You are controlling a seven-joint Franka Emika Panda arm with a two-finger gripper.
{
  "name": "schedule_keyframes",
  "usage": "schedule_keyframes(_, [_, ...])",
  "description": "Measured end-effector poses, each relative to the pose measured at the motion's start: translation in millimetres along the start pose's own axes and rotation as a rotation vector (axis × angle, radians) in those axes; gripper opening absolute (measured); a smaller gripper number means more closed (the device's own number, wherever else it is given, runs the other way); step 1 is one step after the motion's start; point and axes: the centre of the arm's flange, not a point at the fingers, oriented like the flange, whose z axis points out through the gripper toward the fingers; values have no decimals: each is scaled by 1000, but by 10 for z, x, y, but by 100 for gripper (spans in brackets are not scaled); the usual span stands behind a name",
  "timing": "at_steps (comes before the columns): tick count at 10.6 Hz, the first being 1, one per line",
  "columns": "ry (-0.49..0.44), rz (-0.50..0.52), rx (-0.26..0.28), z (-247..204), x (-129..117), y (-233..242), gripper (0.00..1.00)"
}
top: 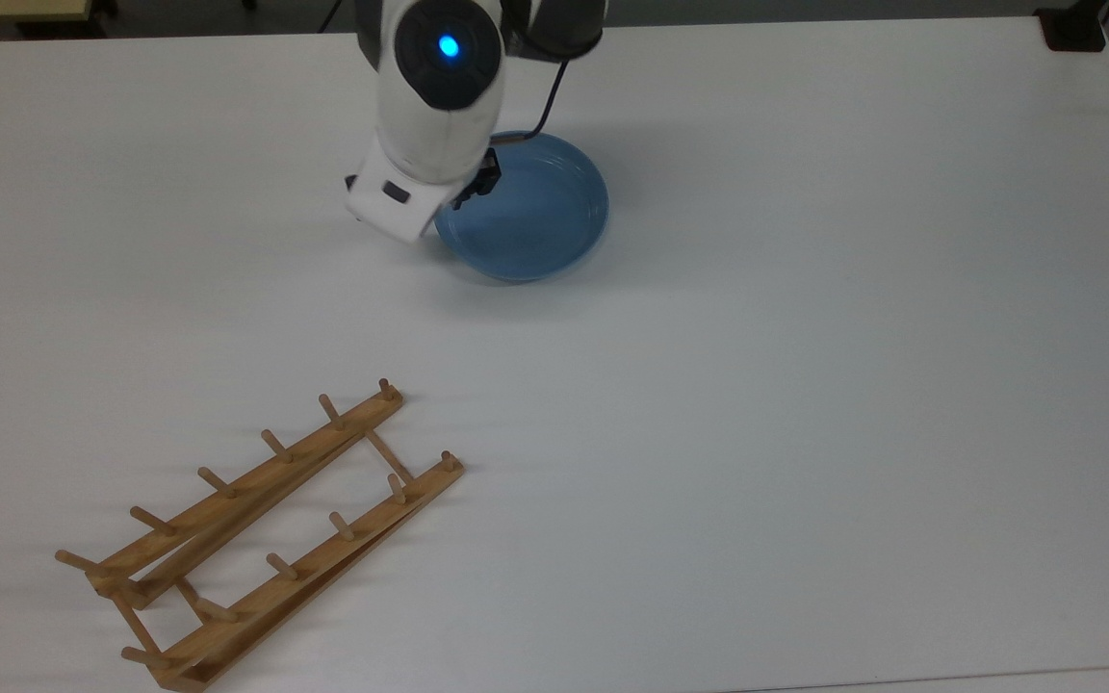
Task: Place plate in plate rack
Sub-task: 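Lower the gripper onto the rim of the blue plate, then close the gripper on the plate rim and tilt it up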
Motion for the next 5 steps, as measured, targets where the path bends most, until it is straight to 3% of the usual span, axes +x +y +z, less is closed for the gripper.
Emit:
schedule_keyframes(1, [-27,-30,-7,131,63,-102,68])
schedule_keyframes(3, [-52,-65,-20,348,211,-252,37])
schedule_keyframes(5, [-72,-74,-17,482,268,-288,35])
